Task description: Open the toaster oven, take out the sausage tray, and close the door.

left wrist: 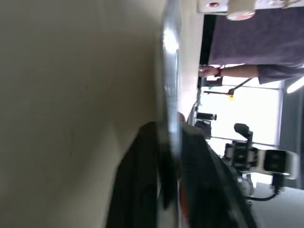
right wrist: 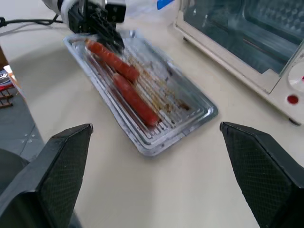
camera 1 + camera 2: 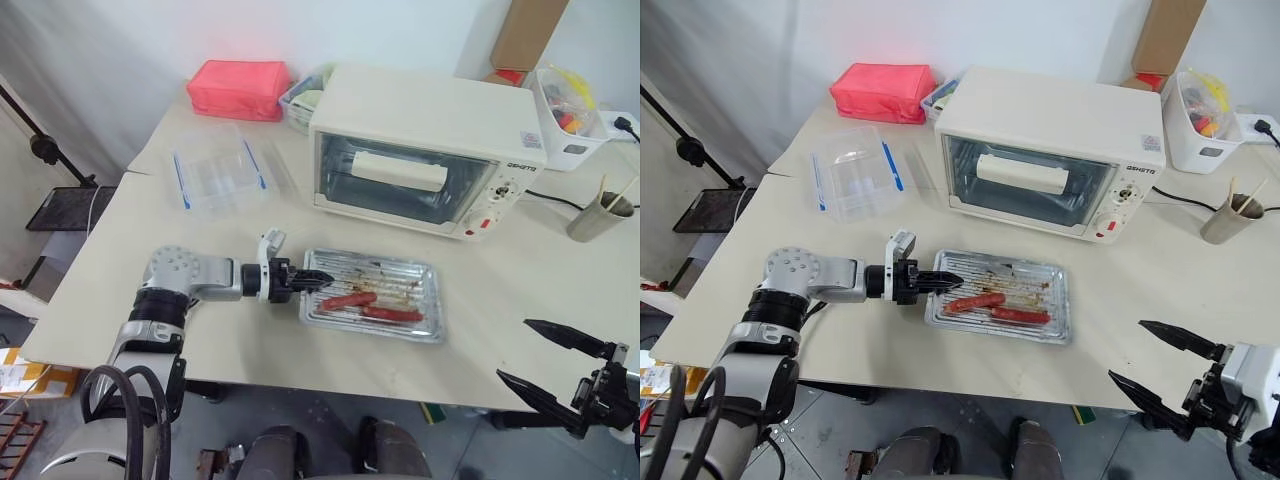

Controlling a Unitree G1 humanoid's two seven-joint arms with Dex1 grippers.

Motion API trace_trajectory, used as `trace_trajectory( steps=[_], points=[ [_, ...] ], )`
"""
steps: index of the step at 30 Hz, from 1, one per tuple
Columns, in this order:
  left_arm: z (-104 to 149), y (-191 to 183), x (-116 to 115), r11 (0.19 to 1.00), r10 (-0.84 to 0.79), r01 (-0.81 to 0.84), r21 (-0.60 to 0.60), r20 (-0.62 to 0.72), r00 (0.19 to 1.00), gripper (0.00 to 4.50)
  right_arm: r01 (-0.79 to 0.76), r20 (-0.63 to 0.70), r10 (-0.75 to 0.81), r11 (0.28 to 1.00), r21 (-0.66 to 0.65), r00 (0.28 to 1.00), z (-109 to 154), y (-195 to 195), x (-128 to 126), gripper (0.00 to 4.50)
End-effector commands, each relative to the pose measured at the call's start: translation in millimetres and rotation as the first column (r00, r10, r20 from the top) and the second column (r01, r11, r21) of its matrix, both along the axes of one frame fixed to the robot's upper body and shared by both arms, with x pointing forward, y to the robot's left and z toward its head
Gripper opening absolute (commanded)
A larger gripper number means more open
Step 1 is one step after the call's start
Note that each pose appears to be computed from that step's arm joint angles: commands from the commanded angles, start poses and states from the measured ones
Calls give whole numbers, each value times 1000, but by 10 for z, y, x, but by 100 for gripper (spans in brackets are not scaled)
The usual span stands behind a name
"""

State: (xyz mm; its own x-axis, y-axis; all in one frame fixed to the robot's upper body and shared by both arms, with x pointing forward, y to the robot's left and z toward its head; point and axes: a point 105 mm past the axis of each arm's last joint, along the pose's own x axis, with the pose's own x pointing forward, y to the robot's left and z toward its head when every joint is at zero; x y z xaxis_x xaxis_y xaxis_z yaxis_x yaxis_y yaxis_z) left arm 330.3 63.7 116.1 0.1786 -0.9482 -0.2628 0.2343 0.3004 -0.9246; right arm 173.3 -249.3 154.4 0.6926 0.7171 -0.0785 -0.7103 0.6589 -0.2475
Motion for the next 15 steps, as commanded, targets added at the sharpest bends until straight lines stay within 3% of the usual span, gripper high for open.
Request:
trace_trajectory(
  steps=[1, 7, 11, 15],
  points=[
    [97, 25, -10, 1000, -22, 22, -12, 49, 999, 172, -18, 36, 19, 1000, -12, 999, 62, 44, 48, 450],
    [239, 296, -36, 998, 43, -34, -43, 205, 978, 344, -36, 32, 37, 999, -9, 999, 19, 56, 125, 450],
    [297, 652, -18, 988, 130, -151, 15, 418, 899, 448, -57, 30, 57, 998, -3, 998, 5, 71, 185, 450],
    [280, 1069, -170, 959, -43, -171, 227, 712, 701, 448, -81, 24, 82, 997, -3, 996, -4, 64, 249, 450]
  ],
)
